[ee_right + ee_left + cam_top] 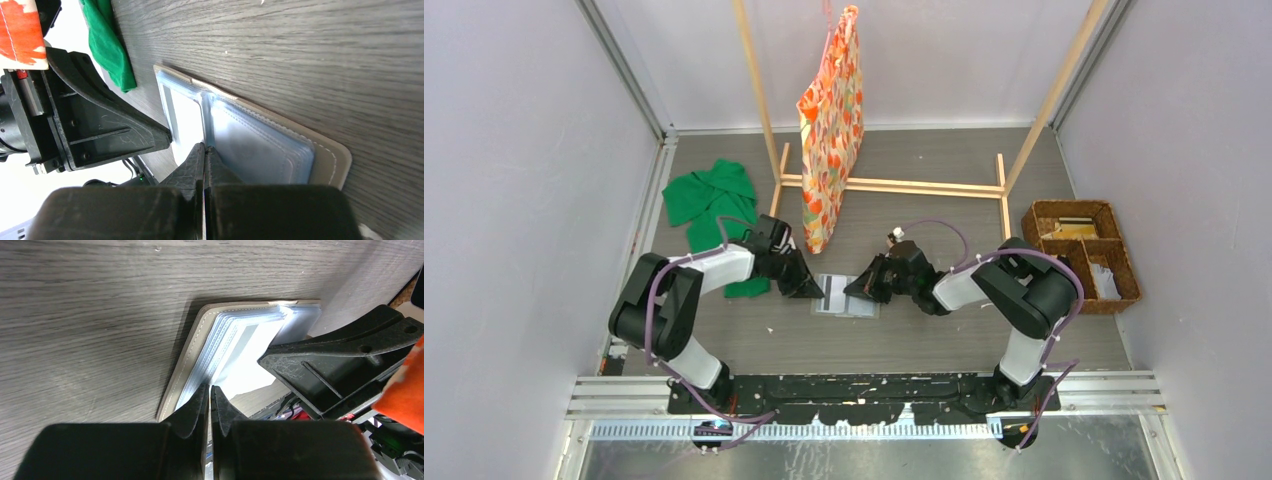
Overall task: Take the credit cards out of the card holder
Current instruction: Remove the credit card from the card holder.
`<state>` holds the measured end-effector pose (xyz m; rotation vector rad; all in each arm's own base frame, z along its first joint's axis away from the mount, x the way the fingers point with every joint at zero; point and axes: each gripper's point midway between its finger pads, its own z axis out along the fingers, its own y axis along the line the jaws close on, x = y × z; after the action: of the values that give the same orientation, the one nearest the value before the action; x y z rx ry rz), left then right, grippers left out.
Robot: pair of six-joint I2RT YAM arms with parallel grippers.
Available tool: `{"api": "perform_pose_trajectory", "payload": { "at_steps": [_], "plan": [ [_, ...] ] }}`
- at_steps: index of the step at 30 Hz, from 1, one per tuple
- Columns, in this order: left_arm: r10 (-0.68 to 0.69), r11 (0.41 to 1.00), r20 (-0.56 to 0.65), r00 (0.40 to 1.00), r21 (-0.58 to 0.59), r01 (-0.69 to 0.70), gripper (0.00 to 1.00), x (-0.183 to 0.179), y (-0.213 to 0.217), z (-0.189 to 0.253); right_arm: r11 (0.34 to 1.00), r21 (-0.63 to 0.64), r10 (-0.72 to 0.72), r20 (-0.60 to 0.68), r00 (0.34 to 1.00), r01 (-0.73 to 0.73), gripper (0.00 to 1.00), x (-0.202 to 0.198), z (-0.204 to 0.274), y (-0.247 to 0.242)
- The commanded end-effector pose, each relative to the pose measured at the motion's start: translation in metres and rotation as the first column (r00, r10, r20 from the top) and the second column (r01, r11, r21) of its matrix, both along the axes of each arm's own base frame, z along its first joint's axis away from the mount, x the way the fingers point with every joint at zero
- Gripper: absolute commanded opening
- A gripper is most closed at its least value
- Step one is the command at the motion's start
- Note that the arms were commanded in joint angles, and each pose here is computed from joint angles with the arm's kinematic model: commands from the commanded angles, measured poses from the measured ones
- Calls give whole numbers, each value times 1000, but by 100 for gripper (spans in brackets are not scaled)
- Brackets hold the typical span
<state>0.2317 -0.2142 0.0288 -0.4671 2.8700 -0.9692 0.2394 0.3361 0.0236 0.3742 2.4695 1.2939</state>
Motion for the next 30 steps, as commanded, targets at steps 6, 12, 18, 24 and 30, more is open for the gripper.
{"api": "perform_pose_trajectory", "payload": {
  "at_steps": [6,12,18,24,30],
  "plan": [
    [12,999,8,1000,37,-12,7,5,-2,-8,999,-3,36,28,999,-36,1,-6,2,-9],
    [10,999,7,1000,39,-10,7,5,-1,-8,1000,-3,11,47,999,-11,1,-2,3,-17],
    [-2,999,16,1000,33,2,7,4,-2,-4,1000,-4,4,44,999,-3,1,-2,1,-21],
    [-6,1000,33,999,22,5,8,2,-2,-1,1000,-12,18,47,999,-17,1,-2,3,-20],
    [-12,1000,24,1000,17,12,8,3,-3,-3,998,62,26,32,999,-28,20,-3,11,-11]
  ]
}}
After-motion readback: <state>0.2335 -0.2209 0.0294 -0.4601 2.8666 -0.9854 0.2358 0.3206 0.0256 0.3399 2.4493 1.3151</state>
